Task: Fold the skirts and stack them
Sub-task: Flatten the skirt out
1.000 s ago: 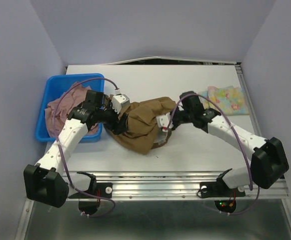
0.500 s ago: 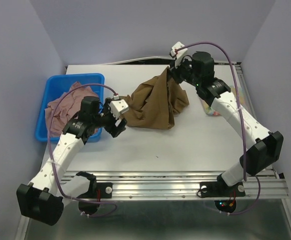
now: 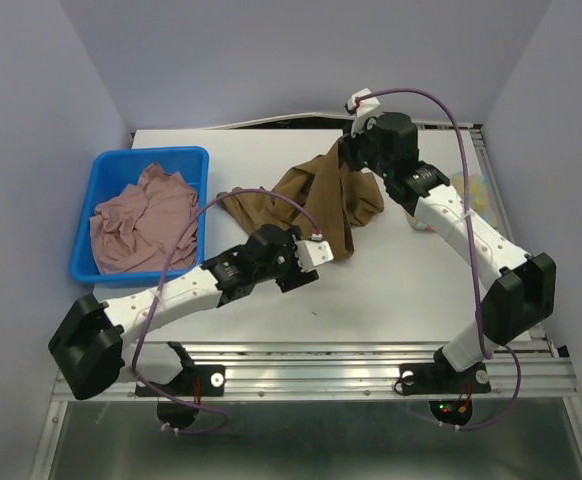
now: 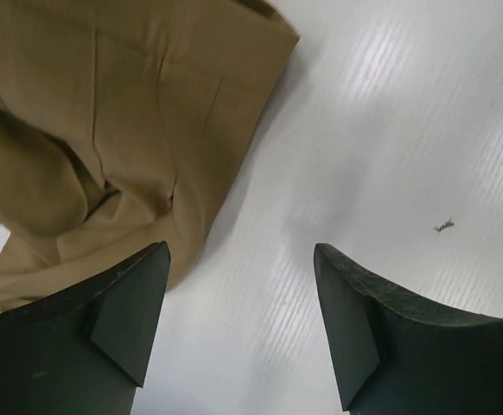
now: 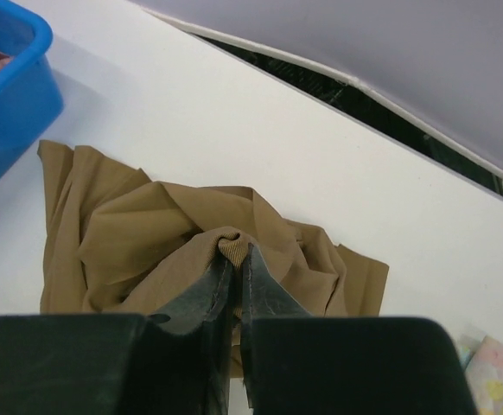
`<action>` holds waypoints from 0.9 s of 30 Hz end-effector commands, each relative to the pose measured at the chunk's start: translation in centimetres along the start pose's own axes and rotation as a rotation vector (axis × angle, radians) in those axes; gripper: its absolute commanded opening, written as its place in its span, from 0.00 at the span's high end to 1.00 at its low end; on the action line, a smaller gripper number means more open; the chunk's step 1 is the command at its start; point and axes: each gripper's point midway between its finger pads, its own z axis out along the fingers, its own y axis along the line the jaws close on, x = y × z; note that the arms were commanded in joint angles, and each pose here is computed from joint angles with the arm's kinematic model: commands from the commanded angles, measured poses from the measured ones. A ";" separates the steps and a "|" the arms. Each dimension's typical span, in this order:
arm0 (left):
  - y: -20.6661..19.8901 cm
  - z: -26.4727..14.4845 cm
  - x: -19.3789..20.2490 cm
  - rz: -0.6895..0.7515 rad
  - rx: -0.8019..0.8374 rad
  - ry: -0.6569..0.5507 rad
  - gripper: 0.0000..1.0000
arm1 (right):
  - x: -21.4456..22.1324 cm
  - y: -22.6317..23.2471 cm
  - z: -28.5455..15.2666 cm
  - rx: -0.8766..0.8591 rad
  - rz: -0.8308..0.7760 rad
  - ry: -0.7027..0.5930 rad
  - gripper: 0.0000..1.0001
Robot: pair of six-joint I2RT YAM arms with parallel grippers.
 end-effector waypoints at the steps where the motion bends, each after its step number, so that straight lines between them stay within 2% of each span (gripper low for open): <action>1: 0.8 2.5 -4.6 0.086 -0.147 -0.131 0.21 | -1.2 -1.5 -0.3 0.082 0.008 -0.086 0.99; 5: 0.0 6.4 -6.5 0.092 -0.179 -0.134 0.21 | 0.2 -1.9 0.0 0.106 0.004 -0.059 0.99; 8: -1.2 8.1 -6.8 0.100 -0.122 -0.144 0.18 | 0.7 -1.9 0.2 0.108 0.009 -0.050 0.99; 17: -3.5 13.0 -4.0 0.149 -0.061 -0.089 0.18 | 2.5 -3.5 0.9 0.140 0.014 -0.010 0.99; 22: -3.3 15.5 -3.2 0.141 -0.092 -0.059 0.24 | 3.3 -4.1 1.2 0.146 0.036 0.005 0.99; 23: -3.0 15.8 -3.6 0.138 -0.103 -0.064 0.26 | 3.4 -4.6 1.1 0.154 0.039 0.008 0.99; 25: -2.4 16.6 -3.3 0.127 -0.140 -0.042 0.36 | 3.8 -5.0 1.1 0.160 0.040 0.017 0.99; 26: -1.9 16.6 -3.1 0.124 -0.170 -0.028 0.49 | 3.9 -5.0 1.1 0.158 0.037 0.017 0.99; 27: -1.6 16.5 -2.9 0.122 -0.189 -0.017 0.57 | 4.1 -5.6 1.0 0.170 0.038 0.021 0.99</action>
